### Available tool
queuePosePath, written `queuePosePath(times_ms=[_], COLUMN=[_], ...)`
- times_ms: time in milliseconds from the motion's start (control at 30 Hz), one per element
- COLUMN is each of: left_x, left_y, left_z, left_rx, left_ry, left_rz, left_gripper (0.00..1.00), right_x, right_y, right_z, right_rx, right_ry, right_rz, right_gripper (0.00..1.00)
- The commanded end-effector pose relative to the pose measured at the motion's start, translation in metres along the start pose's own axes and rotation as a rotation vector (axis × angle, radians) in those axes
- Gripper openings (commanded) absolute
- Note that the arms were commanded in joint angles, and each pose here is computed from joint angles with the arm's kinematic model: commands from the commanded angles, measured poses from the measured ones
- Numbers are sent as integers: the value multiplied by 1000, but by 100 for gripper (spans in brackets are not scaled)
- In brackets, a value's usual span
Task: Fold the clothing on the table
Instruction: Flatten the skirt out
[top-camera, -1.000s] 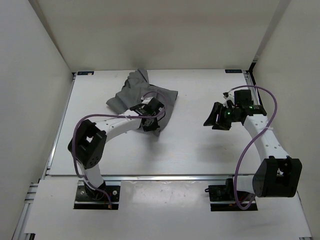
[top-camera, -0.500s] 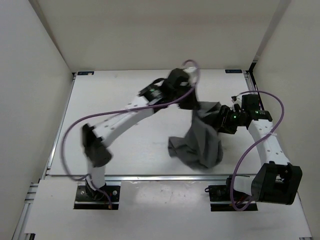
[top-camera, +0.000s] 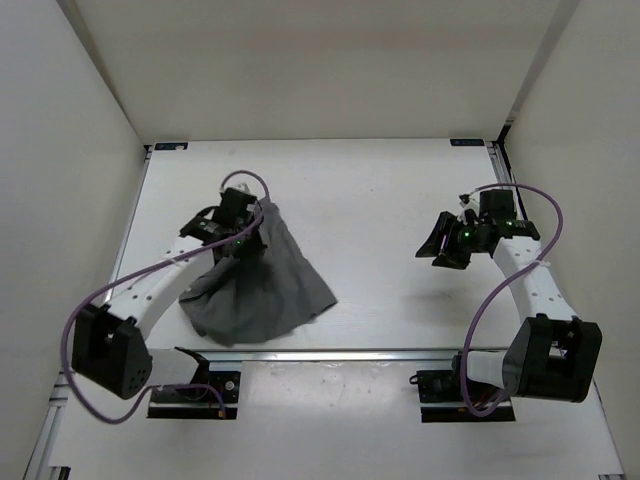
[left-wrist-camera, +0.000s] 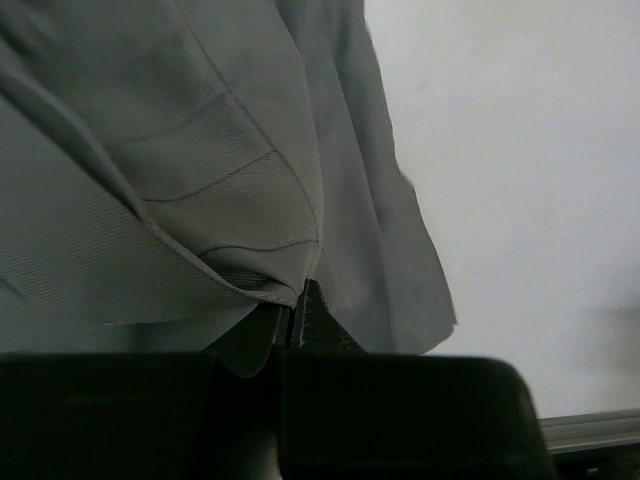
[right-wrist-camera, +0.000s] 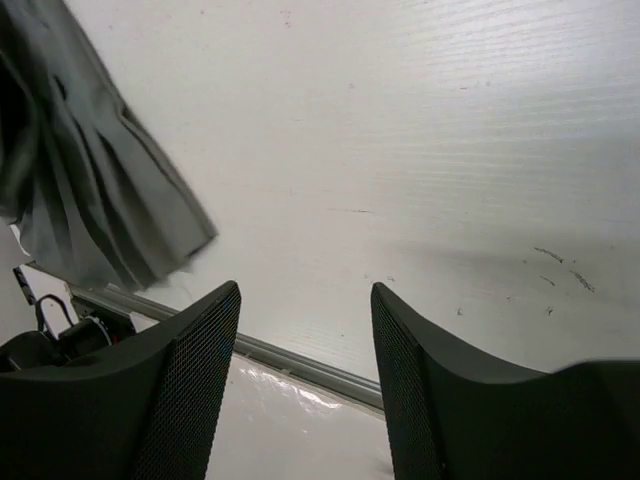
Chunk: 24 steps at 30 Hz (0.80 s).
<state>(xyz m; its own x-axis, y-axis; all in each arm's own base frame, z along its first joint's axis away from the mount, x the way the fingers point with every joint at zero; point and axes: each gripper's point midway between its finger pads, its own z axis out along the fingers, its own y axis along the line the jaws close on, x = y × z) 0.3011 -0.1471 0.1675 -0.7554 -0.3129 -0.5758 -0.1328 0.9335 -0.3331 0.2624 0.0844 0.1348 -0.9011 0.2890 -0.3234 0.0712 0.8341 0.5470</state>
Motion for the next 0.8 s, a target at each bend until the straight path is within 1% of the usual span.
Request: queuePosePath(times_ms=[0, 67, 100, 167, 200, 233, 267, 300, 333, 367, 433, 467, 500, 533, 567, 600, 633, 667, 700, 733, 767], left_x=[29, 30, 24, 8, -9, -5, -19, -32, -56, -45, -70, -68, -106, -97, -99, -86, -84, -82, -72, -43, -54], left_y=[15, 16, 12, -6, -23, -26, -44, -72, -108, -121, -195, -222, -276, -288, -308, -322, -336, -339, -344, -340, -339], left_z=[20, 30, 35, 43, 43, 59, 74, 87, 78, 105, 118, 113, 79, 88, 73, 75, 45, 32, 7, 17, -22], left_rx=[-55, -69, -66, -54, -25, -48, -43, -18, 41, 30, 139, 196, 349, 380, 486, 571, 650, 686, 751, 771, 833], left_ry=[78, 94, 83, 61, 39, 74, 85, 82, 45, 95, 59, 54, -69, -51, -49, -5, -13, -39, -75, -46, -97], left_rz=[40, 44, 52, 85, 100, 130, 142, 180, 207, 236, 289, 301, 261, 239, 227, 232, 264, 289, 351, 379, 377], left_gripper=[0, 0, 0, 0, 0, 0, 0, 0, 0, 0, 0, 0, 0, 0, 0, 0, 0, 0, 0, 0, 0], right_x=[-10, -10, -10, -7, -7, -8, -8, -9, -6, -8, -8, -6, -9, -6, -4, -4, -1, -3, -2, -4, -1], right_y=[9, 10, 10, 10, 9, 9, 9, 8, 5, 6, 0, -2, -2, -5, -8, -8, -9, -10, -14, -14, -16], right_z=[1, 0, 0, 1, 1, 0, -2, -2, -4, -6, -9, -11, -13, -13, -14, -15, -15, -16, -15, -17, -14], right_rx=[-34, -35, -40, -38, -39, -37, -36, -34, -29, -29, -14, -12, -9, -7, 7, 4, 7, 8, 14, 15, 18], right_ry=[-23, -24, -24, -19, -22, -28, -37, -38, -37, -52, -62, -62, -77, -73, -76, -80, -74, -83, -77, -90, -77], right_rz=[3, -1, -1, 8, 11, 10, 10, 15, 28, 31, 42, 52, 51, 59, 75, 69, 79, 72, 82, 90, 98], right_gripper=[61, 60, 61, 61, 61, 60, 60, 60, 61, 60, 60, 61, 60, 61, 60, 61, 61, 60, 60, 60, 60])
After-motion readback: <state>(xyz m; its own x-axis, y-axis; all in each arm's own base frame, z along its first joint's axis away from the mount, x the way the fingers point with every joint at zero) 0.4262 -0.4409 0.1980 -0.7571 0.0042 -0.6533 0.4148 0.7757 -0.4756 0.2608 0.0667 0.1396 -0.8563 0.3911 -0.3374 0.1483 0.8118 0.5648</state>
